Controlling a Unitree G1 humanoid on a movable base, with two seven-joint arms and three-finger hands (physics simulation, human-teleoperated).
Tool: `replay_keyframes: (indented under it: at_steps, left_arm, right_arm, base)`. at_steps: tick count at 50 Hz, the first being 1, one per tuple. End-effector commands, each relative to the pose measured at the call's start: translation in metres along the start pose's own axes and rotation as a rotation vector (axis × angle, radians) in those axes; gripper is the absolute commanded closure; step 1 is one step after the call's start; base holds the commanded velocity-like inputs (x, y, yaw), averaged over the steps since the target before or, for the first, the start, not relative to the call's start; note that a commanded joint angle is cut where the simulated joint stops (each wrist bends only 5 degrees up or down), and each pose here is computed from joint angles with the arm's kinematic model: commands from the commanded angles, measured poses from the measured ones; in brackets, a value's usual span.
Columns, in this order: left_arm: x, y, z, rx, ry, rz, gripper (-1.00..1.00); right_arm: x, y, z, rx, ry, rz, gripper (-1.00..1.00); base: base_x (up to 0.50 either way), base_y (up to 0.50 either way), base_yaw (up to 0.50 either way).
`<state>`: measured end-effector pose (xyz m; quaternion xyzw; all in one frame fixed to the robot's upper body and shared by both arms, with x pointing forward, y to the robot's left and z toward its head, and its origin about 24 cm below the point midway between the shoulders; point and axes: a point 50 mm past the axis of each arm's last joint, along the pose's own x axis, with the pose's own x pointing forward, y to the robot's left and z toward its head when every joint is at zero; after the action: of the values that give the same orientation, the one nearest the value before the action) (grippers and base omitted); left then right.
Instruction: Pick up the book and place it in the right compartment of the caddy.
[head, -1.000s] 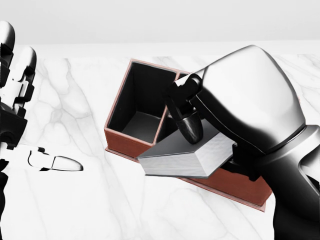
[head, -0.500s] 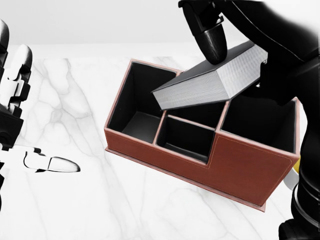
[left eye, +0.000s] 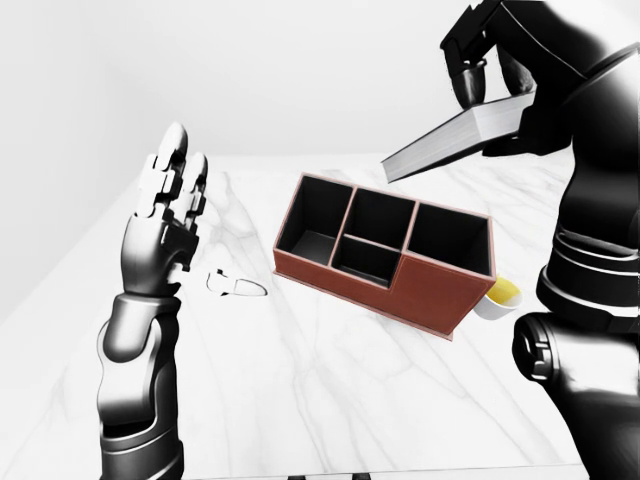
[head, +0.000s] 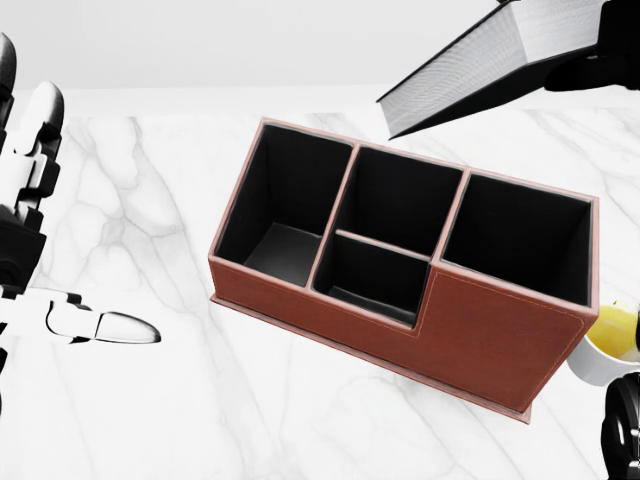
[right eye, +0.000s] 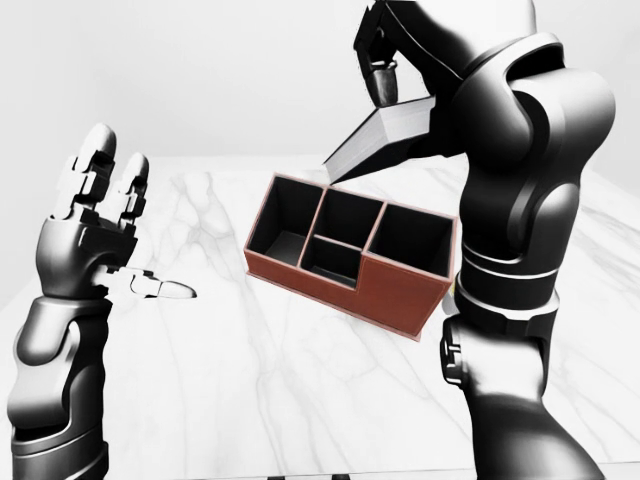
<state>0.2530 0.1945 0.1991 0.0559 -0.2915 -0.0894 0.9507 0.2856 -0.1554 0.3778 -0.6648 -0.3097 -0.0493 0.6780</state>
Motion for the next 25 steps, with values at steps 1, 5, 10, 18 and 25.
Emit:
replay_keyframes:
  at_steps: [1, 5, 10, 18, 25]
  left_arm:
    - [0.002, -0.001, 0.004, 0.006, -0.020, -0.008, -1.00]
    - [0.002, -0.001, 0.006, 0.014, -0.027, -0.011, -1.00]
    - [0.003, -0.001, 0.010, 0.019, -0.042, -0.012, -1.00]
    - [0.003, -0.001, 0.012, 0.022, -0.052, -0.013, -1.00]
    - [0.002, -0.001, 0.013, 0.022, -0.052, -0.012, -1.00]
  right_arm:
    - [0.015, -0.001, -0.026, -0.038, 0.126, 0.067, 1.00]
    - [0.020, 0.007, -0.032, -0.031, 0.159, 0.106, 1.00]
    - [0.024, 0.016, -0.039, -0.042, 0.189, 0.157, 1.00]
    - [0.030, 0.024, -0.049, -0.052, 0.230, 0.215, 1.00]
    - [0.030, 0.035, -0.051, -0.061, 0.245, 0.258, 1.00]
  base:
    - [0.00, 0.00, 0.00]
    - [0.00, 0.00, 0.00]
    - [0.00, 0.00, 0.00]
    - [0.00, 0.00, 0.00]
    - [0.00, 0.00, 0.00]
